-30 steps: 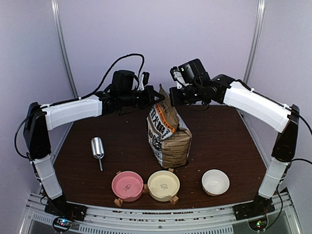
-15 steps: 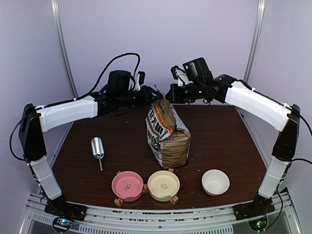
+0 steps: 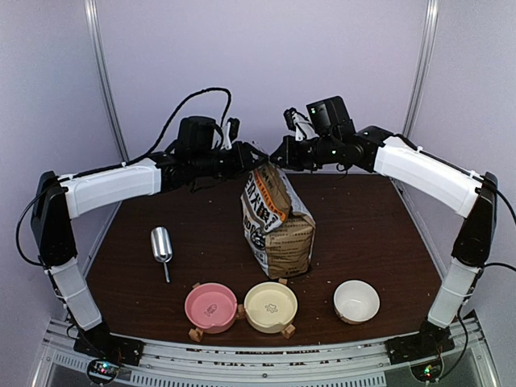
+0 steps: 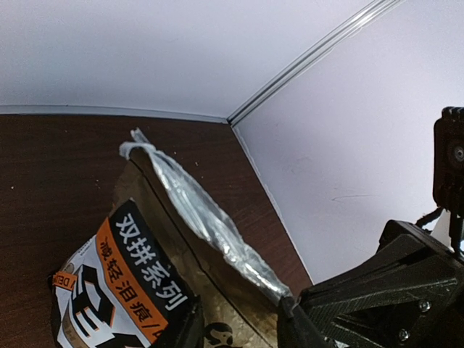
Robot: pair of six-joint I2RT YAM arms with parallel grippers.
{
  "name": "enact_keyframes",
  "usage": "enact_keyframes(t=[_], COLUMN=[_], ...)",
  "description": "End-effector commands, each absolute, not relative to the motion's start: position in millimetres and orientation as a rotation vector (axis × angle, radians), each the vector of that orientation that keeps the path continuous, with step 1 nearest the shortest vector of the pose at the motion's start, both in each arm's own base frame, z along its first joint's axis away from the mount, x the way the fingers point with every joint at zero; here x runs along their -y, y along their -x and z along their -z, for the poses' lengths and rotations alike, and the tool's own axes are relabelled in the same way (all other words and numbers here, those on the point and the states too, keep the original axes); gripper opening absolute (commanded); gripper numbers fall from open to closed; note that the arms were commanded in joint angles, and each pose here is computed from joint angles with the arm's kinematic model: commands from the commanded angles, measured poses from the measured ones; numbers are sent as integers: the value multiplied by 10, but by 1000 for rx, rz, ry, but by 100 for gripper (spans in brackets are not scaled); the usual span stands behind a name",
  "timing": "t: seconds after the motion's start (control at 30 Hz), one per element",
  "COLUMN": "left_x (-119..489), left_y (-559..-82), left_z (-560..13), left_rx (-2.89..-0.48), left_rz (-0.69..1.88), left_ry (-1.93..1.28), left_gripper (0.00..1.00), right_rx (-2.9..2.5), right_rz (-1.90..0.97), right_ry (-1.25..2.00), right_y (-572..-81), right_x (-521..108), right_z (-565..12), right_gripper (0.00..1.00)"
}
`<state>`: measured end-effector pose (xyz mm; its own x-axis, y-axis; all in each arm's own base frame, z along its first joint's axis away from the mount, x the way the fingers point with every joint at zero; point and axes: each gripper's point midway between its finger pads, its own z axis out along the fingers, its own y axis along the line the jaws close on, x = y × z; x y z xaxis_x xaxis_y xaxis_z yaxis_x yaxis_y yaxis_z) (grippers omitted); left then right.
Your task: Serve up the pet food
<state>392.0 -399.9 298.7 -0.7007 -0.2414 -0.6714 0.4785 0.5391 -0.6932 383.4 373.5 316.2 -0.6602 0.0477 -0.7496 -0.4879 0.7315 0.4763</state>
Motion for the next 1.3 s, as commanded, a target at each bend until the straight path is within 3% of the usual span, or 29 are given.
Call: enact_keyframes(t=[0.0,0.73,1.07,1.27], left_x=[4012,4150,4151,4144], left_y=[-3965,-3956,-3928,-3909], left_z=[-3202,-3125,-3044,-2946], left_rx=[-1942,-1955,-1971,-1992], left_rz=[1243,1318,1330,1335], left_ry=[-207,-259,-253,-242], left_gripper=[38,42,26,23], right_rx=[-2202,-2242,-2252,-2244], right_rz=[-870,-837,-836,-822], right_ry=[362,429,423,407], right_y=[-3744,-3735,-3757,-3785], right_x=[-3751,-3779,-3798,-3783], right_z=[-2996,-2886,-2840,-2855], right_gripper=[0,0,0,0])
